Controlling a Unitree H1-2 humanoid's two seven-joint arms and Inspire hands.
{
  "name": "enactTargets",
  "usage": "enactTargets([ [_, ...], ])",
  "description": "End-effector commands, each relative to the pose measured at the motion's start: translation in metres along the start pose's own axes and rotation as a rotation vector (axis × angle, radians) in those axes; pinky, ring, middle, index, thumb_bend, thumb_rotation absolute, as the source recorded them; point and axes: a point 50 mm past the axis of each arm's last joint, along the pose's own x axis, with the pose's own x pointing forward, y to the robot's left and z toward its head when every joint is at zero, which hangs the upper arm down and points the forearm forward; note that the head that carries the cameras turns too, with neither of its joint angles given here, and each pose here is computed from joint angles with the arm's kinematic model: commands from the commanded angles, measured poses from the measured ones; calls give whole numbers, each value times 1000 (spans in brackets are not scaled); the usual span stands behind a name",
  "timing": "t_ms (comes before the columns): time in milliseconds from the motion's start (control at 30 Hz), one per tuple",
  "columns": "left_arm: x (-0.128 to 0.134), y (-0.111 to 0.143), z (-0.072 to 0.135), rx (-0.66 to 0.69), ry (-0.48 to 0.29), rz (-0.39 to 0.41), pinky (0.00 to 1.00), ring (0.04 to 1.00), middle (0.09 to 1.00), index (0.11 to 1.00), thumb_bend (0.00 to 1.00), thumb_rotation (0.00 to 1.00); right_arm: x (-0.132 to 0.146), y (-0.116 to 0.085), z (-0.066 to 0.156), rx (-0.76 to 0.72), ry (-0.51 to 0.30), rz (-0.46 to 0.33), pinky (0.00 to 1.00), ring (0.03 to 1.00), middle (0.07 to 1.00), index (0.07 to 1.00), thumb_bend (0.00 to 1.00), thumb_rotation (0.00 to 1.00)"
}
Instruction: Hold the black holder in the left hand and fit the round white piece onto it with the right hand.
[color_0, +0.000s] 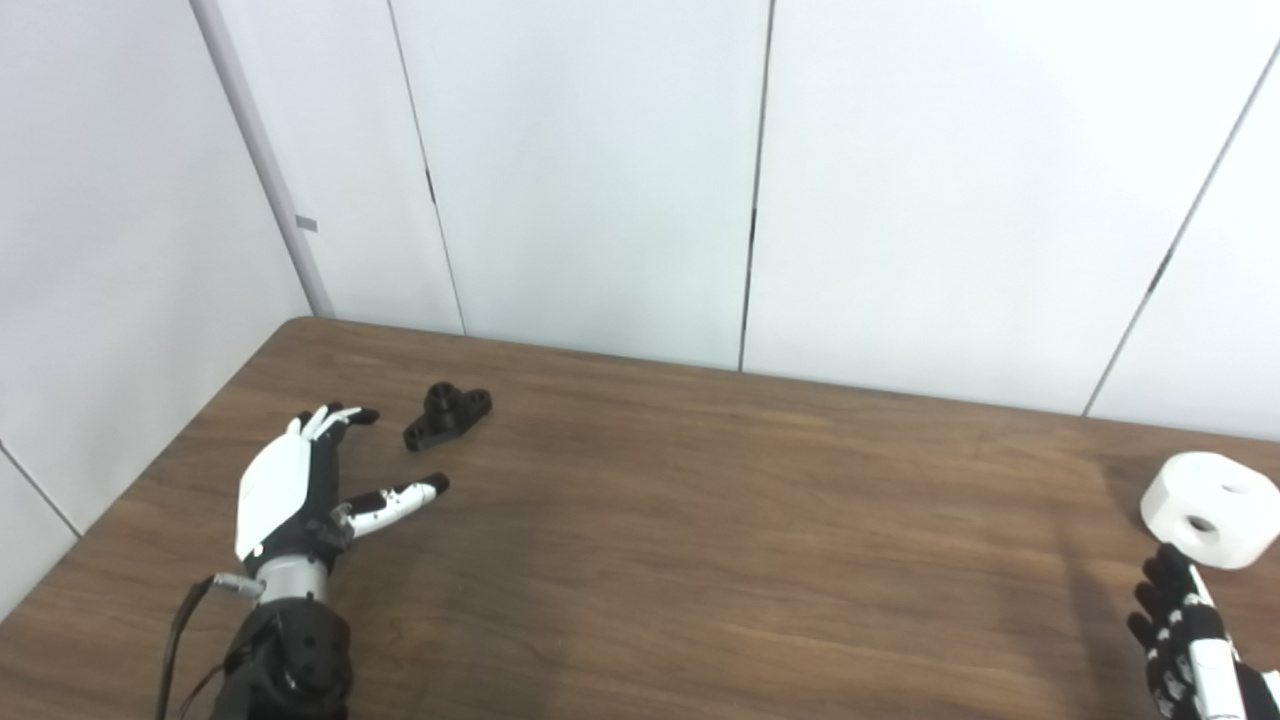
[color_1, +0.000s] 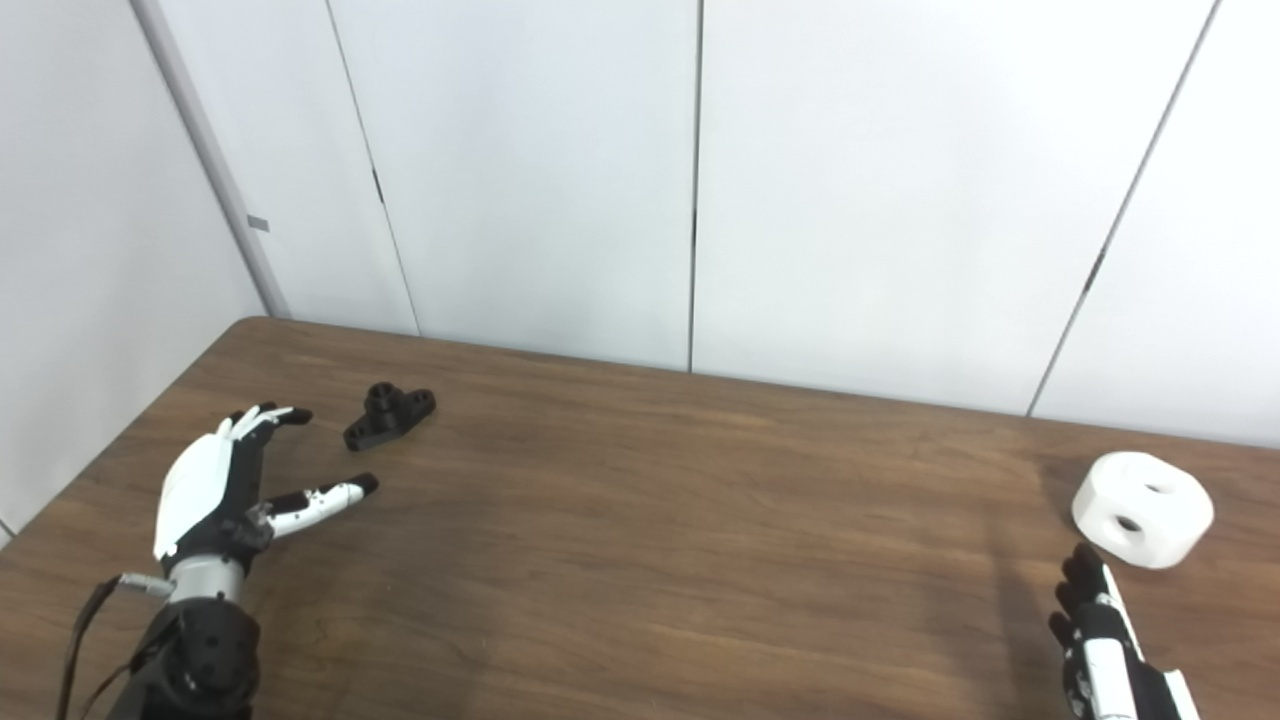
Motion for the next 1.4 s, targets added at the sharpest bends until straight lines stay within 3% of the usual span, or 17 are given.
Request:
enactTargets([
  [0,20,15,12,24,-53,88,1000,1000,946,799,881,358,4,1,16,-2,-85,16,1000,1000,1000,1000,533,943],
  [567,77,-9,19,53,-8,21,1000,1000,951,798,856,316,1,3,18,-5,-78,8,1000,1000,1000,1000,503,942],
  [867,91,-20,22,115,-17,-9,1000,1000,948,802,860,346,-1,4,20,-9,-78,2,1000,1000,1000,1000,479,948],
  [1367,104,-32,30,118,-32,-41,1000,998,934,763,867,314,-4,7,22,-13,-77,0,1000,1000,1000,1000,495,959],
])
